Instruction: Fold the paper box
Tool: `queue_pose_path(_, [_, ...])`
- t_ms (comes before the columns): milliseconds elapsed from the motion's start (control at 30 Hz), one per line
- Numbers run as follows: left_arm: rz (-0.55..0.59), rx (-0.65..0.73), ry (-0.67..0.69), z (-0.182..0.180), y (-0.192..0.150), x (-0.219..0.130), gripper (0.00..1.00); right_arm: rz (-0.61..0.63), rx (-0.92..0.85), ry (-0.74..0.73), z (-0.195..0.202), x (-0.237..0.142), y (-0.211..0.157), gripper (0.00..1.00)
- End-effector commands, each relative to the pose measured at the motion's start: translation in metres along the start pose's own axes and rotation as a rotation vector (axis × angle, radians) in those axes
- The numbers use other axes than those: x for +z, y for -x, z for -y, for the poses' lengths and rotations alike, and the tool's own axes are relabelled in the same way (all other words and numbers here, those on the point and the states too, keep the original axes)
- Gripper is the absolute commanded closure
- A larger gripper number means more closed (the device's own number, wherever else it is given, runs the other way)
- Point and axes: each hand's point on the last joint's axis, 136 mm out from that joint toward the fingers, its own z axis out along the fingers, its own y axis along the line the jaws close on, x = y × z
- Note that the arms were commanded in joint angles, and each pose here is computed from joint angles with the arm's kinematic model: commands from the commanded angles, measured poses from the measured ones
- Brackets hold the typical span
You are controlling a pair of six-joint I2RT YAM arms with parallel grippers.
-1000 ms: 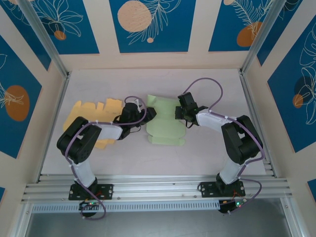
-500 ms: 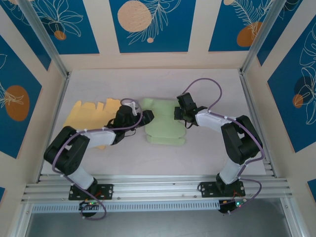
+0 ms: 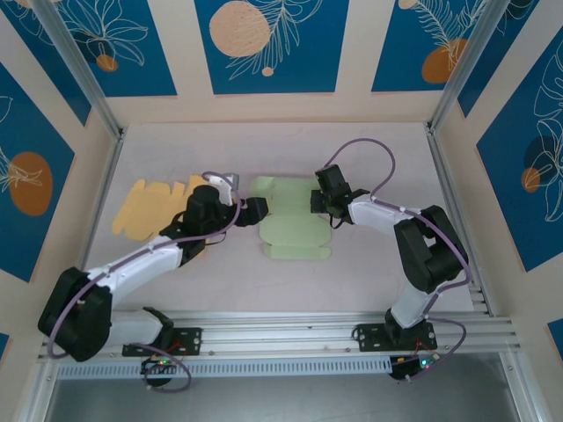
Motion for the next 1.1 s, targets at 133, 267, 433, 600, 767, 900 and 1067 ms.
queue_pose_path(133, [0.07,0.152,0.259,-0.061,0.051,-0.028,0.09,0.054,0.001,0.013,-0.001,-0.009,0.013,1.0])
queue_pose_path(267, [0.052,0.14,0.315,-0.089,0.062,-0.02,0.14,0.052,0.004,0.015,-0.001,-0.008,0.011,1.0])
queue_pose_path(433, [0.008,0.173,0.353,-0.109,0.062,0.004,0.21,0.053,-0.001,0.015,-0.001,-0.01,0.012,1.0])
queue_pose_path(600, [-0.02,0.139,0.366,-0.128,0.048,0.029,0.26,0.053,0.001,0.011,0.0,-0.01,0.012,1.0])
queue_pose_path(767, [-0.047,0.103,0.328,-0.137,0.031,0.054,0.29,0.053,0.001,0.014,-0.001,-0.01,0.012,1.0])
queue_pose_path(900, [-0.076,0.098,0.304,-0.142,0.024,0.072,0.3,0.046,0.004,0.012,0.0,-0.009,0.009,1.0])
queue_pose_path(1067, [-0.084,0.093,0.257,-0.138,0.031,0.093,0.3,0.041,0.006,0.013,0.0,-0.008,0.008,1.0])
